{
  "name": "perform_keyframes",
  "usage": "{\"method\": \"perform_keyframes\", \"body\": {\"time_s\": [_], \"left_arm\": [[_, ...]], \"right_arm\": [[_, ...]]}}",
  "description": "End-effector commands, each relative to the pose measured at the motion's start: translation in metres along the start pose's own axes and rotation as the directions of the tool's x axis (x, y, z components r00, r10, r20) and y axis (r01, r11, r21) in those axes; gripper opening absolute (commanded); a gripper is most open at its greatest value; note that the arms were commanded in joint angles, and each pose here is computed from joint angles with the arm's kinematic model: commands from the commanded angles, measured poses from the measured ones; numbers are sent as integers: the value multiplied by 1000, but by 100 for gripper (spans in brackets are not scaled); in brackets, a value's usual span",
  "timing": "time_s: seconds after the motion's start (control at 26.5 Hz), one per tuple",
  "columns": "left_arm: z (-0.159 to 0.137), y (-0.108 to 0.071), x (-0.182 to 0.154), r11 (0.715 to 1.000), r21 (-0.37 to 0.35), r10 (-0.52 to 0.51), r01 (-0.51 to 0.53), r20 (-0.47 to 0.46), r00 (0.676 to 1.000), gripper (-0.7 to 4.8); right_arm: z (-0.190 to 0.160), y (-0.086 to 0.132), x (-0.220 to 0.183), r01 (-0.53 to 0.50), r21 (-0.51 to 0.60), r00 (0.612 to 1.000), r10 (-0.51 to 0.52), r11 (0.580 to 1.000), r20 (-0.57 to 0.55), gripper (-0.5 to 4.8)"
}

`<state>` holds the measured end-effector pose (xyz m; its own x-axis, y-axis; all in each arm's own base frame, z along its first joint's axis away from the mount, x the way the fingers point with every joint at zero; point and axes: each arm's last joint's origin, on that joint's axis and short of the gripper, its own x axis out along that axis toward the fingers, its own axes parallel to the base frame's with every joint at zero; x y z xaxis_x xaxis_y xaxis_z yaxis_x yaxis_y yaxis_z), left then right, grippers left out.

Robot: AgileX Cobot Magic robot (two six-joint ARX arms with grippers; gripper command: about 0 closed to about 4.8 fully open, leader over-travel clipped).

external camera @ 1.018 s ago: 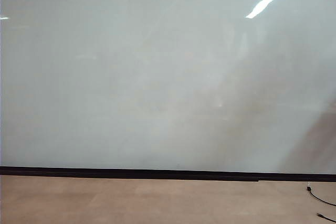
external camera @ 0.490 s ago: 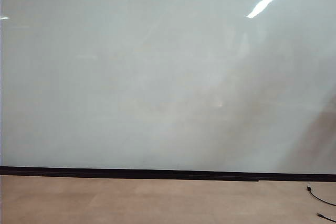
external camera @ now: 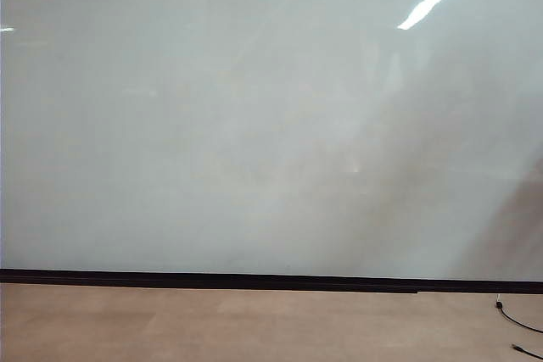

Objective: Pick up the pen on the shelf to the right of the whiteboard and write the letter Z.

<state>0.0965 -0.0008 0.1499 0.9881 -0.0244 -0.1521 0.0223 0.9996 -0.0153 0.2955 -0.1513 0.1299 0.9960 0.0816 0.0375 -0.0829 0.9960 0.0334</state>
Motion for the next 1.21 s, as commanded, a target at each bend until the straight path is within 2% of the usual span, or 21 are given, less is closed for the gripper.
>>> {"method": "perform_keyframes", "body": {"time_s": [0.04, 0.45, 0.72, 1.21], "left_arm": [[1, 0, 0, 1000, 4, -4, 3, 7, 1000, -5], [1, 0, 0, 1000, 4, -4, 3, 7, 1000, -4], [1, 0, 0, 1000, 4, -4, 3, 7, 1000, -5], [1, 0, 0, 1000, 4, -4, 3, 7, 1000, -4]], "right_arm": [[1, 0, 0, 3, -2, 1000, -3, 1000, 6, 273], [0, -1, 0, 22, 3, 1000, -22, 1000, -2, 268], [1, -1, 0, 17, 3, 1000, -17, 1000, -1, 229], [1, 0, 0, 9, 4, 1000, -9, 1000, 1, 228]]}}
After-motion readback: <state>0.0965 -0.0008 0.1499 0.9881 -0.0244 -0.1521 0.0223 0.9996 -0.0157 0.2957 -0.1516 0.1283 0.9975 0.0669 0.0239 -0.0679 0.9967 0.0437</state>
